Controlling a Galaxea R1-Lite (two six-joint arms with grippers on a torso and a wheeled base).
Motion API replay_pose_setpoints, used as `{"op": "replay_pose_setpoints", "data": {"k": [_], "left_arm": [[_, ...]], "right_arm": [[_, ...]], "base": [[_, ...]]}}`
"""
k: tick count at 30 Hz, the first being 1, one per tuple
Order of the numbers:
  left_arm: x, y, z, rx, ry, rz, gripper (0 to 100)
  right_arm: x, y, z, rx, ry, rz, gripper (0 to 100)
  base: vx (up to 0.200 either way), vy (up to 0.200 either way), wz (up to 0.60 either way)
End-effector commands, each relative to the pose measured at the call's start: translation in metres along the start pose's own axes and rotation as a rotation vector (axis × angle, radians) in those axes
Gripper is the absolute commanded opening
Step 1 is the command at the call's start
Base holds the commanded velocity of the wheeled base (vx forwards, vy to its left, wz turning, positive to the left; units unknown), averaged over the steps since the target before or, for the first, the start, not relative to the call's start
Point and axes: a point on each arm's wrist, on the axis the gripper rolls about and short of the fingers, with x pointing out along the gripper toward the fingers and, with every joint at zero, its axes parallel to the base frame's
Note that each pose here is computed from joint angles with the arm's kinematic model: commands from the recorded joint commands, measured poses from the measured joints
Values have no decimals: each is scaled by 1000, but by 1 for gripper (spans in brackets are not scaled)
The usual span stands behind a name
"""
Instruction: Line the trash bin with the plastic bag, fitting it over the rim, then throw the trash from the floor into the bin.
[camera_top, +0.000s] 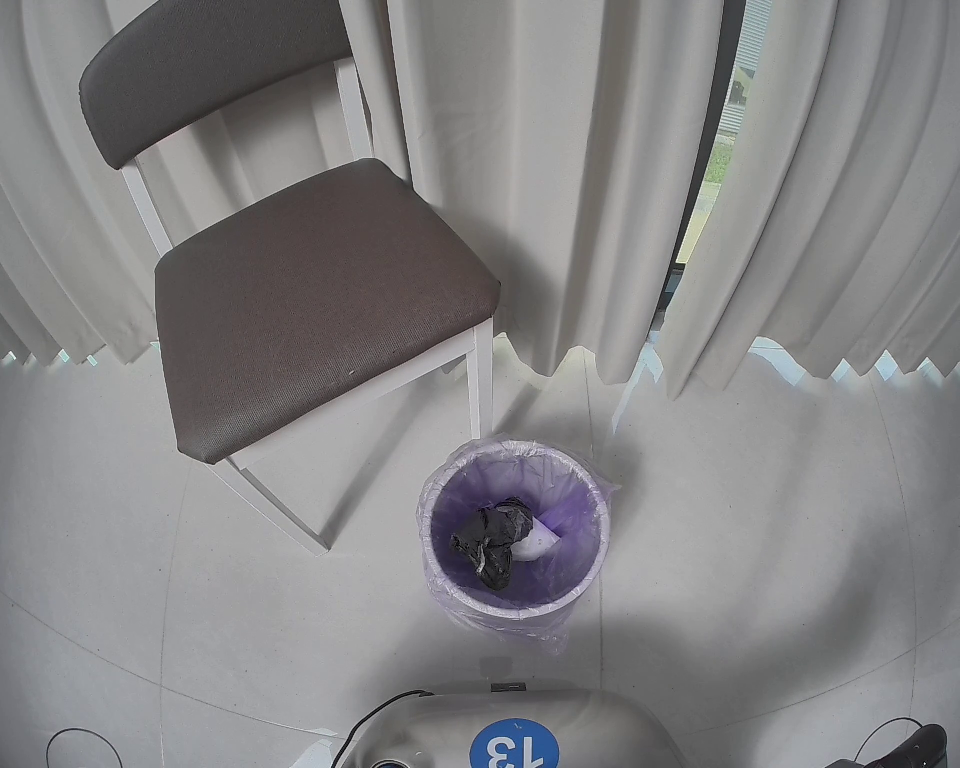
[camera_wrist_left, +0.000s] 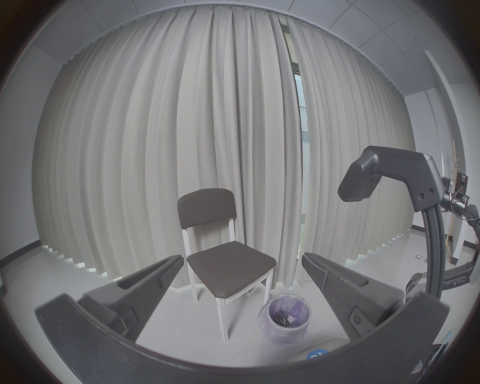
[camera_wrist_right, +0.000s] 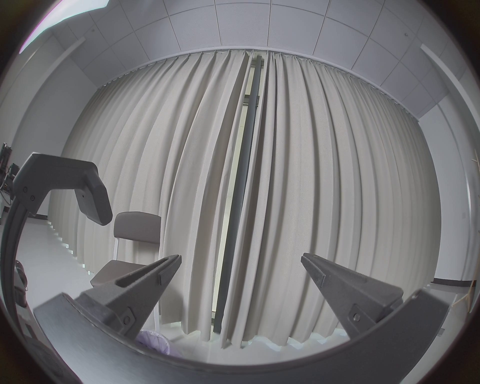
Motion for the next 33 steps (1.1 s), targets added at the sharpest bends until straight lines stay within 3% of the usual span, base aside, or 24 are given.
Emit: {"op": "replay_pose_setpoints", "data": {"k": [1, 7, 9, 12, 16, 23, 33], "left_arm": [[-1, 0, -2, 4, -9, 3, 100], [19, 4, -14, 8, -3, 31, 100], [32, 8, -24, 4, -1, 78, 100], [59, 14, -49, 14, -16, 114, 100], [71, 16, -64, 18, -33, 121, 100], [84, 19, -97, -8, 61, 142, 100], [98, 21, -143, -52, 122, 147, 100]], "right_arm": [[-2, 0, 1, -3, -22, -3, 100], [-1, -1, 4, -9, -59, -9, 100], [1, 0, 1, -12, -48, -5, 100], [10, 2, -14, -7, -28, 1, 100], [21, 5, -35, -5, -11, 5, 100], [41, 13, -94, -3, 76, 41, 100], [41, 20, -132, 5, 169, 81, 100]], "base": [[0, 0, 0], [0, 0, 0], [0, 0, 0], [0, 0, 0], [0, 0, 0], [0, 0, 0], [0, 0, 0]]}}
